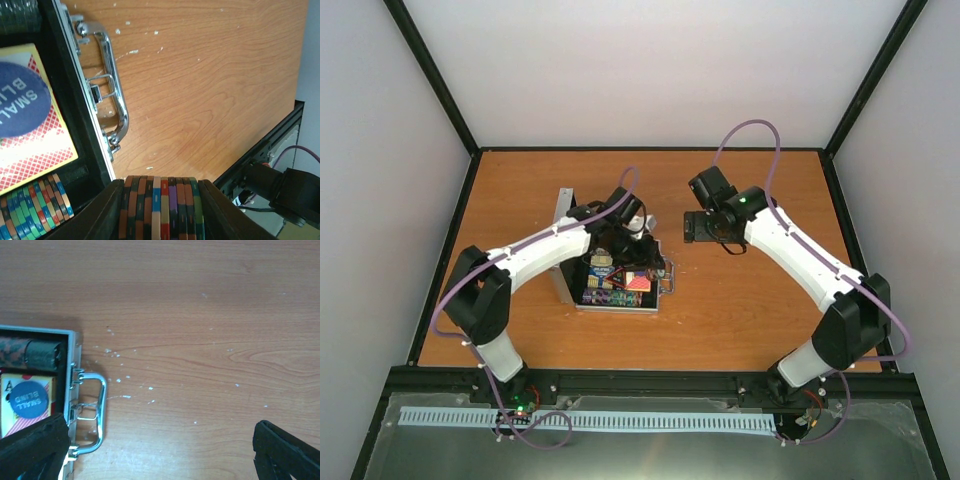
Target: Pack up texas hold em set
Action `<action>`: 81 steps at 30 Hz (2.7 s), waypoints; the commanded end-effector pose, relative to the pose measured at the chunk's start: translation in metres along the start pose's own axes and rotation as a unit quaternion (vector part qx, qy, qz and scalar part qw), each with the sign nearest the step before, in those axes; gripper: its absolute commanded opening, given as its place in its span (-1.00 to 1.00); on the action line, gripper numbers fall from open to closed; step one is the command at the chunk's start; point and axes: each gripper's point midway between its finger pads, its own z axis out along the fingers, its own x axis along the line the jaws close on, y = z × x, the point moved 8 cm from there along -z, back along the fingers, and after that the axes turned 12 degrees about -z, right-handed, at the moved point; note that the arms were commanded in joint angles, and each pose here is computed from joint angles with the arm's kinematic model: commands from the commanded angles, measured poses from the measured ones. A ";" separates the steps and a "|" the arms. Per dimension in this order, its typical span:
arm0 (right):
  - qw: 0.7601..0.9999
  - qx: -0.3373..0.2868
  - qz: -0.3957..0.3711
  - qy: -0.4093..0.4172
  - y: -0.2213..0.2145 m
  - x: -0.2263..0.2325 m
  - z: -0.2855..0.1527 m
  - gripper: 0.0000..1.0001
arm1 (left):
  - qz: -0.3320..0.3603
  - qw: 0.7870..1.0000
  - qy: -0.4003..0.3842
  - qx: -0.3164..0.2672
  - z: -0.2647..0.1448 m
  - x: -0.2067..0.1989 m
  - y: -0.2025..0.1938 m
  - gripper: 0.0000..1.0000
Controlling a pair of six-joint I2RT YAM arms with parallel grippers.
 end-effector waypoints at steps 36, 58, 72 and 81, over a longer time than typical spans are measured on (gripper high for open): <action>0.997 0.044 0.026 0.062 -0.011 0.001 0.054 0.93 | -0.038 0.985 0.168 -0.024 0.048 0.036 -0.039 -0.99; 0.996 0.058 0.022 0.059 -0.017 0.000 0.066 0.93 | -0.030 0.960 0.272 -0.067 0.041 0.051 -0.048 -0.99; 0.971 0.105 -0.010 0.215 -0.019 0.043 0.084 0.69 | -0.061 0.957 0.269 -0.086 0.025 0.061 -0.060 -0.99; 0.951 0.142 -0.018 0.275 -0.026 0.083 0.092 0.42 | -0.064 0.956 0.274 -0.086 0.024 0.064 -0.063 -0.99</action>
